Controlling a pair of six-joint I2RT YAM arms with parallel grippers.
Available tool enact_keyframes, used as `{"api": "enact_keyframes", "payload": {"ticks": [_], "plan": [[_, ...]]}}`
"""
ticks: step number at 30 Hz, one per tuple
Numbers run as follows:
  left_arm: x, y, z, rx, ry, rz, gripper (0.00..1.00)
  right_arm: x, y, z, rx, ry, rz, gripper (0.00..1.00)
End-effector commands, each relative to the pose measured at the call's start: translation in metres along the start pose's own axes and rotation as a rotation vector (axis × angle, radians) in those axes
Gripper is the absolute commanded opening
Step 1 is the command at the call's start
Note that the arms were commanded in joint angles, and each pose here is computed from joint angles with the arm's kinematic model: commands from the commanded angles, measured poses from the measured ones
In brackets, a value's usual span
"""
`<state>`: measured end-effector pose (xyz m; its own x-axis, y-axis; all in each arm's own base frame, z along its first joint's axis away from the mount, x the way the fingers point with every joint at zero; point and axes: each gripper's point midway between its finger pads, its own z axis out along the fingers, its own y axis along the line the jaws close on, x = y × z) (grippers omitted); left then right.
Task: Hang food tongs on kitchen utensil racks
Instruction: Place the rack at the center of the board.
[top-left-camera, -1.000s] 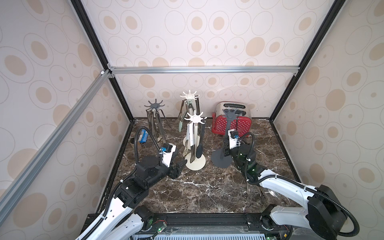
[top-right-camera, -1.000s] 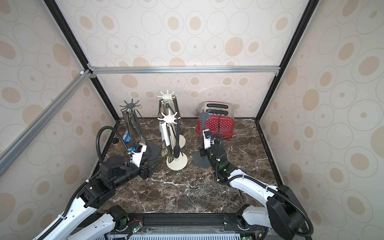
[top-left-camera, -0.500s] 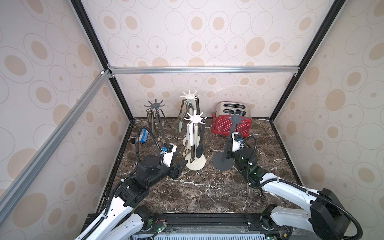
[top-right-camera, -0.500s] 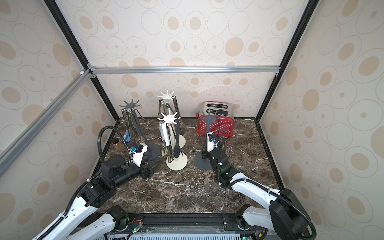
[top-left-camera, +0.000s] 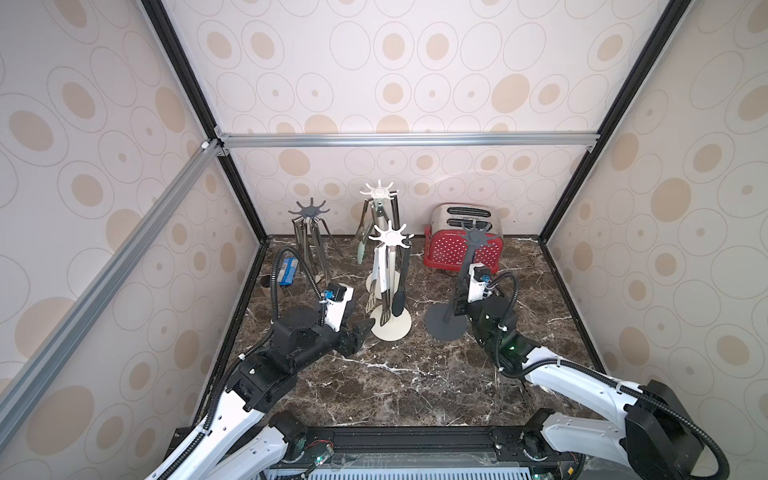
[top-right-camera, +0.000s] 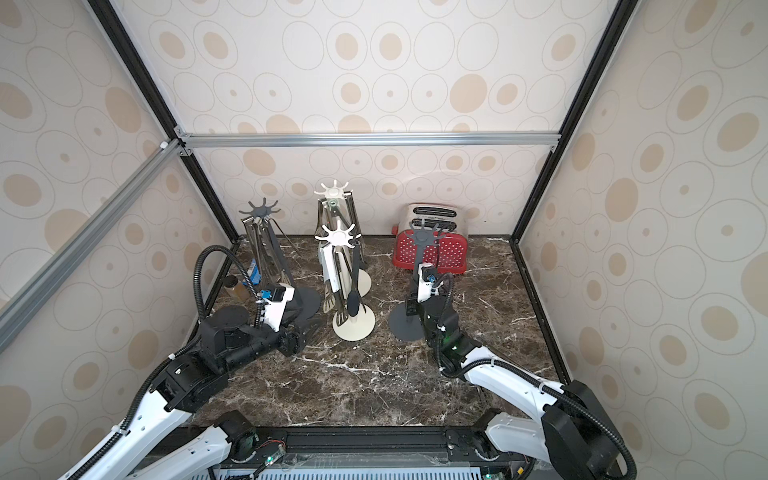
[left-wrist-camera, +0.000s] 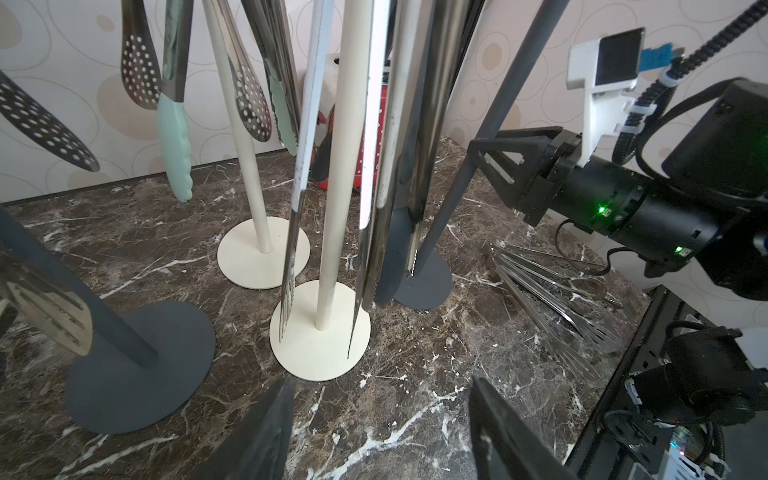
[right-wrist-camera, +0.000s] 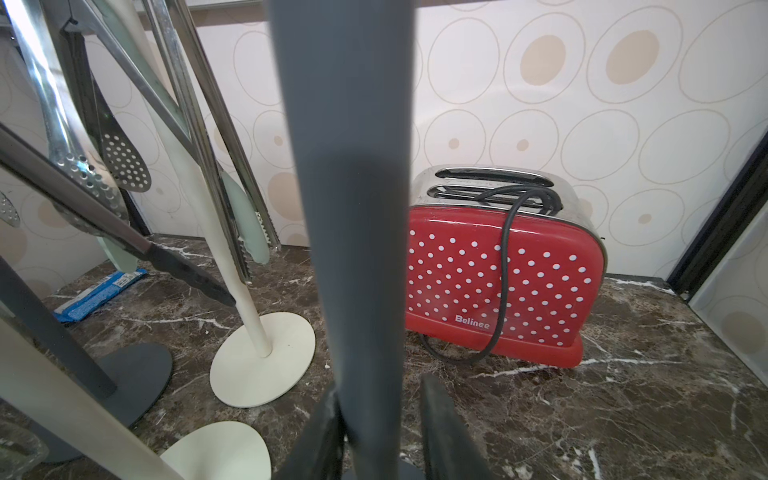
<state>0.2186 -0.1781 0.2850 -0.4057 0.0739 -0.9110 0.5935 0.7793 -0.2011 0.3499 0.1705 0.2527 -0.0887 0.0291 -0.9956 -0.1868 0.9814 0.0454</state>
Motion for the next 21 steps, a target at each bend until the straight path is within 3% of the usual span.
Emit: {"api": "enact_keyframes", "payload": {"ticks": [1,12,21], "plan": [[-0.015,-0.004,-0.01,0.005,-0.006,-0.023,0.65,-0.023,-0.003,-0.004,0.024,-0.053,0.032,0.37],[-0.036,-0.016,-0.026,0.046,-0.011,-0.051,0.62,-0.026,-0.008,-0.016,0.021,-0.007,0.023,0.59],[-0.054,-0.031,-0.038,0.102,-0.015,-0.072,0.59,-0.019,-0.042,-0.046,0.148,0.121,0.022,0.63]]}}
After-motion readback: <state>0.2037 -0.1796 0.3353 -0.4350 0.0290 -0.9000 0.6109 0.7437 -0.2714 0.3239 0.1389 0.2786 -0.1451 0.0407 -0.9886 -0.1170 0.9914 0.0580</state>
